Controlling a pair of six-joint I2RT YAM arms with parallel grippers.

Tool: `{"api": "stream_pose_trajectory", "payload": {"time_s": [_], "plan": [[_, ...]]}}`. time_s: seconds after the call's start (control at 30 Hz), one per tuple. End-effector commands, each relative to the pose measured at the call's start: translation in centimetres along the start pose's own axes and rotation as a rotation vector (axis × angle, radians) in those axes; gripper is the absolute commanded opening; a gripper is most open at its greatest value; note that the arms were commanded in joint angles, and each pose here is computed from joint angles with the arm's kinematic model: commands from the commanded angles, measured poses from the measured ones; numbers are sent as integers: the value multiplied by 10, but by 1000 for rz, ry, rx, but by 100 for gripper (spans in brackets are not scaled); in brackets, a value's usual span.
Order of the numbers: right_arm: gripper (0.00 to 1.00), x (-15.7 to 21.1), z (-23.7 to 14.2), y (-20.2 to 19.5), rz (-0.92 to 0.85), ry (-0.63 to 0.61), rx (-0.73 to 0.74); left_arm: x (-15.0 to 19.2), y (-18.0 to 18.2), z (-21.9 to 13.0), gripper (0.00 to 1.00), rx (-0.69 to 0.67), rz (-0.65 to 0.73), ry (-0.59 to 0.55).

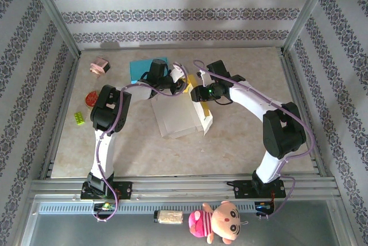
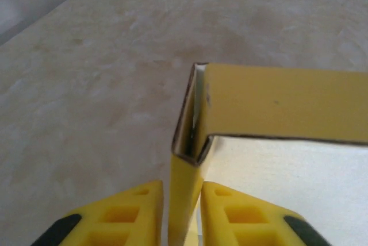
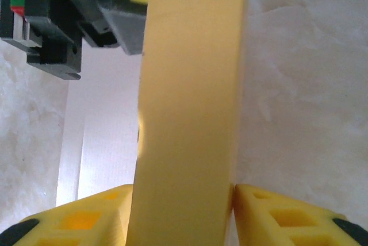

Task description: Fold the paper box

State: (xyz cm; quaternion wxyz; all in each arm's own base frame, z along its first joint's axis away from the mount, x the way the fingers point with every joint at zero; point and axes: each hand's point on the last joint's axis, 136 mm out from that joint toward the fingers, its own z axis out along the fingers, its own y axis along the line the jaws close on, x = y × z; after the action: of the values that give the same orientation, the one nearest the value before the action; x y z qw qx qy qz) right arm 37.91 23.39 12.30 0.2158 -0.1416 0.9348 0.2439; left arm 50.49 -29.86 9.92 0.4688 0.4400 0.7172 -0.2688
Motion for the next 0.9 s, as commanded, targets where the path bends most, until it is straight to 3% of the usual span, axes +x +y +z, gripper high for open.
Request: {"api": "stream_pose_trajectory", "payload": {"time_s": [0.0,0.1,0.23,0.27,0.37,0.53,0.73,0.87], "plan": [[48,-1,1,4,-16,8,2,-5,5,7,11,-4,-13,-6],[48,0,0,4,-18,7,3,-2,3,9,0,6,-18,-8],[51,-5,-4,6,-12,-3,5,0,-1,9,0,6,2,-11],[52,-7,-6,8,-9,-5,1,-1,-1,8,2,5,2,-13],[53,-13,-12,13,-4,-22,-14,-2,0,8,27,6,12,-12],[53,-19,-16,16,-8,-38,-19,-7,7,10,31,3,35,-10],[53,-17,-15,15,-4,-31,-17,-13,4,11,26,48,46,-27],[54,-19,-16,16,5,-35,-17,-12,2,12,3,68,37,-21]]}}
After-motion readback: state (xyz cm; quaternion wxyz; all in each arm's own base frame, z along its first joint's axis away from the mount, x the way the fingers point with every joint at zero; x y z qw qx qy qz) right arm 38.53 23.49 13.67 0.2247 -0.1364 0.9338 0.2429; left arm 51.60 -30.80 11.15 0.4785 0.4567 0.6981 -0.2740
